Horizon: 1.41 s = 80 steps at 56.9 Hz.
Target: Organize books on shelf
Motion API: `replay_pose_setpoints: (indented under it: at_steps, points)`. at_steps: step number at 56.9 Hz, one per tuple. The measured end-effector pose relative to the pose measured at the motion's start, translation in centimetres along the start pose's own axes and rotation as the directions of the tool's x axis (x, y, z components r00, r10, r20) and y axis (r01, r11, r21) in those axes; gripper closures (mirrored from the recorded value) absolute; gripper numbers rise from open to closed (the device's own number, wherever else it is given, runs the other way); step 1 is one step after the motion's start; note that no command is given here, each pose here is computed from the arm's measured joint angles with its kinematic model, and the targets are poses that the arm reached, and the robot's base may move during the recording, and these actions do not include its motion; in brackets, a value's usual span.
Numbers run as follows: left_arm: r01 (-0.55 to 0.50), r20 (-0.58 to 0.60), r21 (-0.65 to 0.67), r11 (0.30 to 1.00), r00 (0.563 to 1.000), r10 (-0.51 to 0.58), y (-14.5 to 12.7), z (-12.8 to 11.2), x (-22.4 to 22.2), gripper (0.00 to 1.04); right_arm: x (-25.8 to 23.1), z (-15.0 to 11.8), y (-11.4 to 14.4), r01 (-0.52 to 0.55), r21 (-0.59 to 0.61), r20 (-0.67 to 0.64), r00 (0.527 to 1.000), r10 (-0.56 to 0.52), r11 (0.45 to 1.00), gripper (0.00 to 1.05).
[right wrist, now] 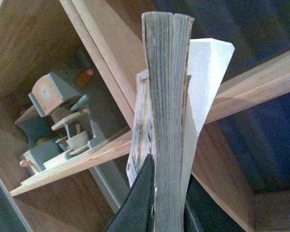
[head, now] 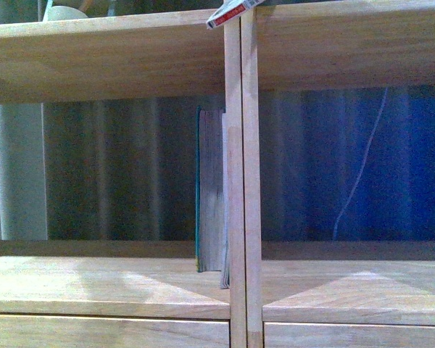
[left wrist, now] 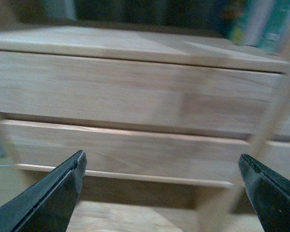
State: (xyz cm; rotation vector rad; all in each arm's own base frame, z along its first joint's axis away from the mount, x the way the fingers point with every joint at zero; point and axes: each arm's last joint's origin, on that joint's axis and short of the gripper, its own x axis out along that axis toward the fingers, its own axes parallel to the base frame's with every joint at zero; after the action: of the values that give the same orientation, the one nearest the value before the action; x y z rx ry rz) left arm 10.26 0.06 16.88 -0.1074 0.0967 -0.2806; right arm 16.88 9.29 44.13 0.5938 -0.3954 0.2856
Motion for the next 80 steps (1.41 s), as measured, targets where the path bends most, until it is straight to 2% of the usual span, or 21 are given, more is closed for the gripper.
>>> replay_pose_setpoints:
  at_steps: [4,6,17,23,30,36,47,55,61,69,71,80]
  points:
    - [0.189,-0.030,-0.062,0.980,0.981,-0.191,-0.1,0.9,0.8,0.07,0.0,0.1,-0.1,-0.001,-0.001,0.001,1.000,0.001,1.000,0.97]
    - [0.234,-0.025,-0.073,0.969,0.971,-0.237,-0.1,1.5,1.0,0.07,0.1,0.1,-0.2,-0.001,0.000,0.002,1.000,0.001,1.000,0.97]
    - [0.288,0.049,-0.094,0.953,0.957,-0.284,0.2,5.8,2.5,0.07,0.0,0.2,-0.6,0.010,-0.001,0.007,1.000,-0.010,1.000,0.97]
    - [0.332,0.119,-0.097,0.938,0.940,-0.320,0.4,9.3,3.3,0.07,0.0,0.2,-0.6,0.007,0.000,0.008,1.000,-0.007,1.000,0.97]
    - [0.417,0.197,-0.129,0.900,0.900,-0.389,0.4,13.3,4.3,0.07,0.0,0.2,-0.6,0.003,0.002,0.011,1.000,-0.003,1.000,0.97]
    - [0.501,0.232,-0.172,0.848,0.857,-0.459,0.0,15.5,5.1,0.07,-0.1,0.2,-0.3,-0.009,0.010,0.014,1.000,0.009,1.000,0.97]
    - [0.699,0.330,-0.307,0.645,0.714,-0.617,-1.6,18.4,6.3,0.07,-0.3,-0.1,0.5,-0.031,0.033,0.017,0.999,0.031,0.999,0.97]
    - [0.797,0.447,-0.428,0.426,0.597,-0.667,-2.9,19.3,7.1,0.07,-0.8,-0.1,1.6,-0.061,0.064,0.031,0.998,0.059,0.996,0.97]
    - [0.831,0.526,-0.497,0.250,0.518,-0.675,-4.1,19.5,7.5,0.07,-1.7,-0.1,2.3,-0.076,0.085,0.038,0.997,0.073,0.994,0.98]
    - [0.832,0.577,-0.539,0.128,0.476,-0.664,-5.6,19.7,7.8,0.07,-2.9,0.4,3.1,-0.081,0.097,0.055,0.996,0.076,0.992,0.98]
    - [0.841,0.594,-0.533,0.098,0.453,-0.665,-6.1,19.8,7.8,0.07,-3.3,0.6,3.4,-0.084,0.101,0.056,0.995,0.079,0.991,0.98]
    - [0.857,0.622,-0.514,0.022,0.390,-0.679,-7.8,20.4,7.6,0.07,-4.1,0.8,4.2,-0.121,0.108,0.052,0.992,0.116,0.987,0.98]
